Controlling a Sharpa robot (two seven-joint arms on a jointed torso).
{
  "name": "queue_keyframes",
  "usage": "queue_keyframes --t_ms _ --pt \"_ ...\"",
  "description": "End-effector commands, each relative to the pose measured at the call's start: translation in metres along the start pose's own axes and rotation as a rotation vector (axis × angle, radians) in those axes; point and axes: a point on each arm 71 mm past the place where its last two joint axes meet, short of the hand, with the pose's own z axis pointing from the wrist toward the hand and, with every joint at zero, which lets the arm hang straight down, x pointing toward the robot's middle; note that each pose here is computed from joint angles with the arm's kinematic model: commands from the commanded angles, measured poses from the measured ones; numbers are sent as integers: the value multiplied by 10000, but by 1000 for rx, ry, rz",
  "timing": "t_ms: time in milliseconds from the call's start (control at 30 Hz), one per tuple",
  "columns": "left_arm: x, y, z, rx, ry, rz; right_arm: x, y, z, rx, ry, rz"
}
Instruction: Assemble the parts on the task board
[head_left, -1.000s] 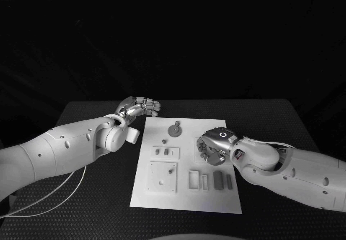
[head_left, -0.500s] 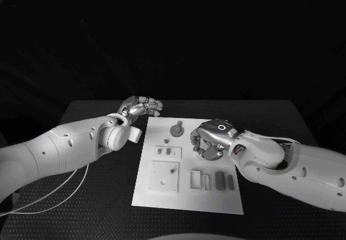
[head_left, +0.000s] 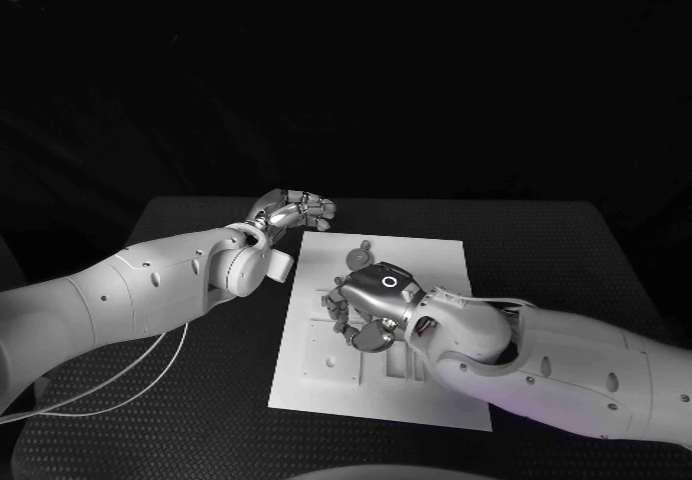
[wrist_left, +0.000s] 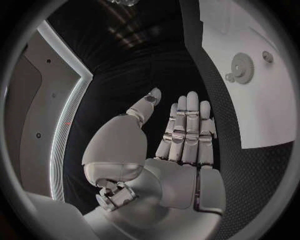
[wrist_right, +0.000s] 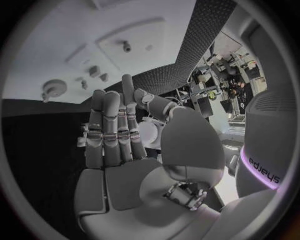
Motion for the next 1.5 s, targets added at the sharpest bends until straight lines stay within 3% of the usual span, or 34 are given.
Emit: queue_keyframes --t_ms 33,300,633,1500 --pt "39 -19 18 11 11 -12 96 110 51 -39 5 23" --pt "49 -20 22 11 13 -13 336 208 67 -57 53 49" --pt "66 -22 27 11 17 -14 503 232 91 -58 86 57" --pt "69 -21 23 8 20 -16 605 129 59 -35 138 34"
